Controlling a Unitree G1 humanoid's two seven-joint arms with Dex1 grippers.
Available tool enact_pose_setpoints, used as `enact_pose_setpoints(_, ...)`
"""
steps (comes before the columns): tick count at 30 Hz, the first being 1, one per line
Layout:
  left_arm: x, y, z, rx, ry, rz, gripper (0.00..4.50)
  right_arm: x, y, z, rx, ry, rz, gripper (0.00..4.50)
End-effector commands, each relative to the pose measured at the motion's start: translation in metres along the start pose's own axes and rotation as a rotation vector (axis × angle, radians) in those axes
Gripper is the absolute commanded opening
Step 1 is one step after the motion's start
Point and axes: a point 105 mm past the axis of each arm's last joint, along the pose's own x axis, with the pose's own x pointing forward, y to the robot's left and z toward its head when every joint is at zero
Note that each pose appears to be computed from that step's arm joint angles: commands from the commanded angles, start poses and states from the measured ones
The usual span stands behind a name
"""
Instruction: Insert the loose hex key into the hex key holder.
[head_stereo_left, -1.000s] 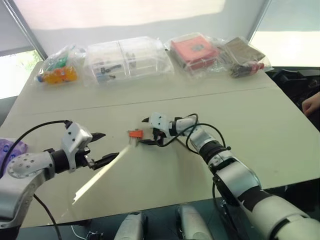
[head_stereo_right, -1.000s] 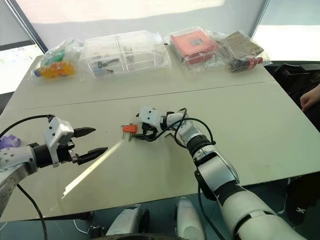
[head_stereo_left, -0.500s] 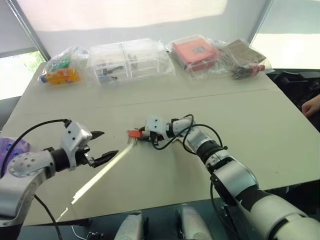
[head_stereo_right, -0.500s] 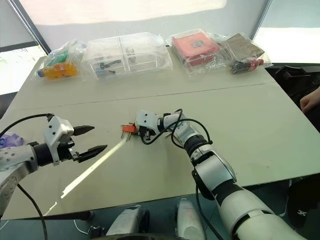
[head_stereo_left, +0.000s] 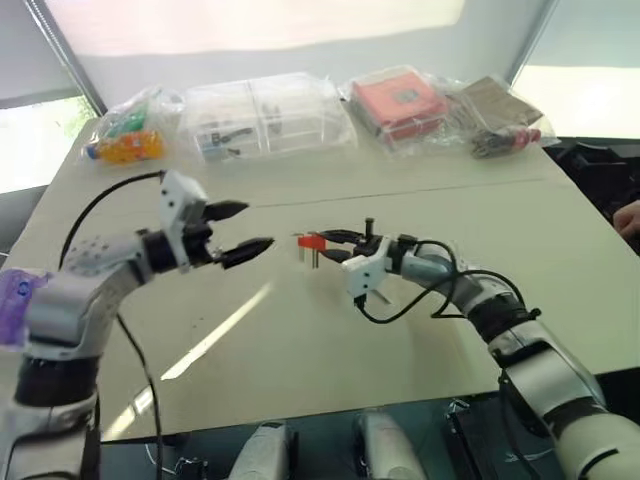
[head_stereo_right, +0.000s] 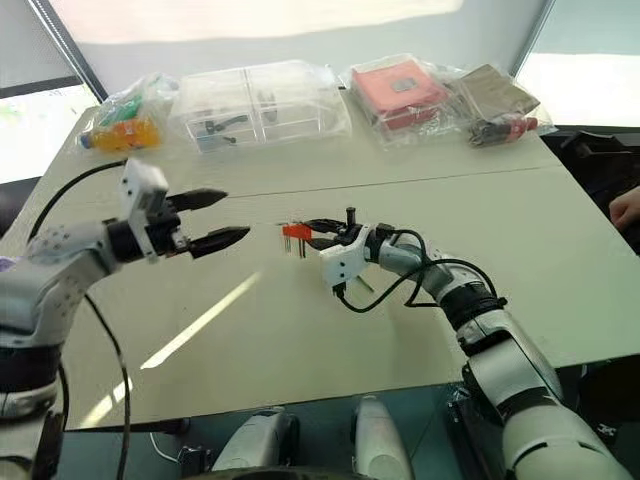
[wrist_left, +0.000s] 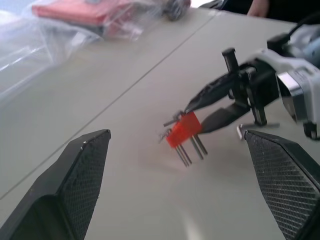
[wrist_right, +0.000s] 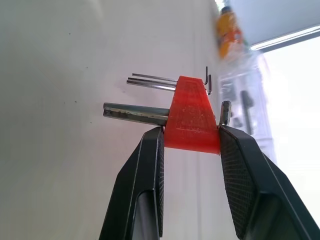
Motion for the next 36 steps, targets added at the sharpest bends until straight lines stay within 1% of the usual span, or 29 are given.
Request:
enact_pose_setpoints(1, 0.016, -0.004, 0.019, -0.016, -0.063, -0.087, 4.50, -0.009, -0.045, 0.023, -0.154, -0.069, -0.179, 1.00)
enact_pose_setpoints(3, 0.029, -0.007, 0.029, -0.029, -0.094, -0.147, 4.50, -0.018, -0.062, 0.030, -0.220, -0.074, -0.248, 1.00)
enact_pose_setpoints(6, 0.042, -0.015, 0.035, -0.038, -0.114, -0.226, 4.50, -0.028, -0.082, 0.038, -0.300, -0.075, -0.329, 1.00)
enact_pose_setpoints(9, 0.048, -0.019, 0.037, -0.043, -0.120, -0.272, 4.50, -0.033, -0.093, 0.044, -0.349, -0.079, -0.375, 1.00)
enact_pose_setpoints(24, 0.050, -0.014, 0.052, -0.071, -0.182, -0.281, 4.50, -0.031, -0.088, 0.052, -0.370, -0.105, -0.342, 1.00)
enact_pose_setpoints(31, 0.052, -0.013, 0.051, -0.080, -0.188, -0.277, 4.50, -0.031, -0.085, 0.051, -0.367, -0.107, -0.326, 1.00)
enact_pose_setpoints(36, 0.054, -0.014, 0.045, -0.090, -0.173, -0.283, 4.50, -0.031, -0.085, 0.051, -0.363, -0.105, -0.322, 1.00)
